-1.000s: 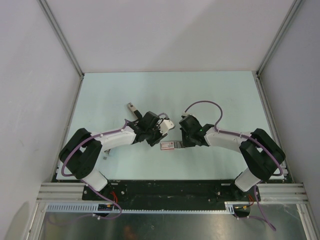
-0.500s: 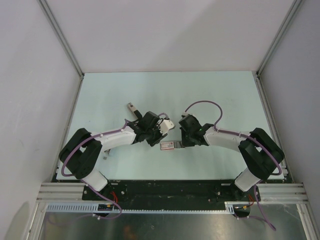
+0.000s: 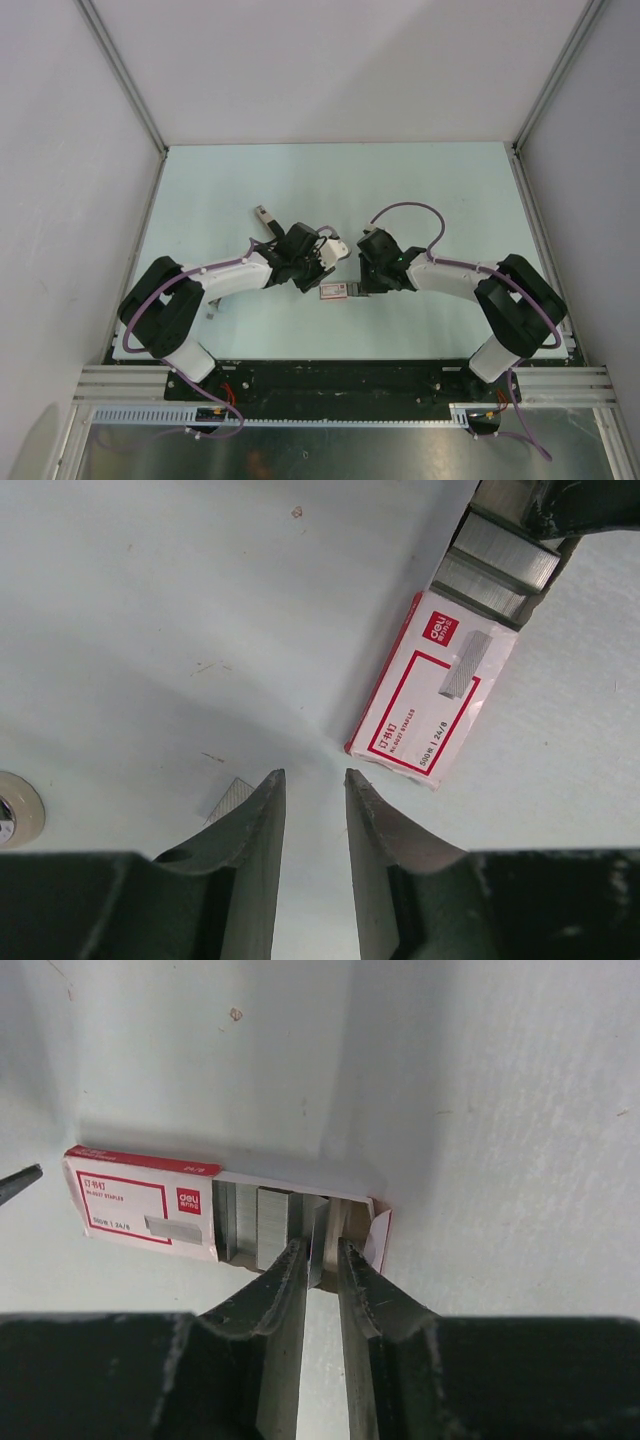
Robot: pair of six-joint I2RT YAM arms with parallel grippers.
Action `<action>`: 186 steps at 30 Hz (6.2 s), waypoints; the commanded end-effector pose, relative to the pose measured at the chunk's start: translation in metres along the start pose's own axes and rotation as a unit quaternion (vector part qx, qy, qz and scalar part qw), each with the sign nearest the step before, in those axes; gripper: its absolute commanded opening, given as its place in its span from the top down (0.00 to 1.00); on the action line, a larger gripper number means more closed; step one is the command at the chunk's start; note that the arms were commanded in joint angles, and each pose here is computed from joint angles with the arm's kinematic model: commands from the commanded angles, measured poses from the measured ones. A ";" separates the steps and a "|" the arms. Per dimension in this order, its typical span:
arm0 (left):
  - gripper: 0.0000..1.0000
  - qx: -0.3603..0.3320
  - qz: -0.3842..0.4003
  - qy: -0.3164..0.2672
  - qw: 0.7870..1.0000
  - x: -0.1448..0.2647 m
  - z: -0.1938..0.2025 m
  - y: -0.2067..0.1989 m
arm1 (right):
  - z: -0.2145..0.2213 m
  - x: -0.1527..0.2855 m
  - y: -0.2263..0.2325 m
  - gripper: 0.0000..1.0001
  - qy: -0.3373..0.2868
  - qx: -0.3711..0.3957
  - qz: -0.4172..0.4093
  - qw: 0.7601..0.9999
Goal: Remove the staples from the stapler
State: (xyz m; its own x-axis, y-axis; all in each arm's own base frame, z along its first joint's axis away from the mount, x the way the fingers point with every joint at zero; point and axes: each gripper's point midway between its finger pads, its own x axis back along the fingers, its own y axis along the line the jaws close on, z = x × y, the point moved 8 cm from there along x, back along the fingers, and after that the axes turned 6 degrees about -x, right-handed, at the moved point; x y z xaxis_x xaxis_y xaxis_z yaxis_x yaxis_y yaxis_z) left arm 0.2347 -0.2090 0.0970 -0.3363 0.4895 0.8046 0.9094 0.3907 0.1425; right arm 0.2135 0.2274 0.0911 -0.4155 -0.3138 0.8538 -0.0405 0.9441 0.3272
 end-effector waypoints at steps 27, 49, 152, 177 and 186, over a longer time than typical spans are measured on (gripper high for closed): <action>0.65 -0.040 -0.018 -0.011 0.999 0.002 -0.004 0.010 | -0.027 0.022 -0.021 0.86 -0.030 -0.028 -0.013 0.999; 0.64 -0.061 0.012 0.027 0.998 -0.025 -0.013 0.003 | 0.003 -0.007 -0.026 0.90 0.028 -0.033 -0.076 0.996; 0.76 -0.099 0.066 0.058 0.991 -0.020 0.002 -0.005 | 0.003 -0.003 -0.036 0.80 -0.005 -0.016 -0.035 0.999; 0.53 -0.089 0.059 0.002 0.994 0.006 -0.033 -0.004 | -0.009 0.010 -0.034 0.78 -0.013 -0.023 -0.079 0.996; 0.51 -0.112 0.081 -0.007 0.990 -0.011 -0.052 -0.010 | -0.018 0.013 -0.022 0.74 -0.029 -0.040 -0.115 0.992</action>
State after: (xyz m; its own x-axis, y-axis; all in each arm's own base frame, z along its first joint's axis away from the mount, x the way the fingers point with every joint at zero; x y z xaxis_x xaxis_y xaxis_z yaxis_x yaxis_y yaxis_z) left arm 0.2375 -0.2420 0.1137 -0.2104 0.5058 0.8366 0.9760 0.1577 0.1501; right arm 0.2193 0.1953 0.0873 -0.4154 -0.4594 0.7851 -0.0485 0.8731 0.4852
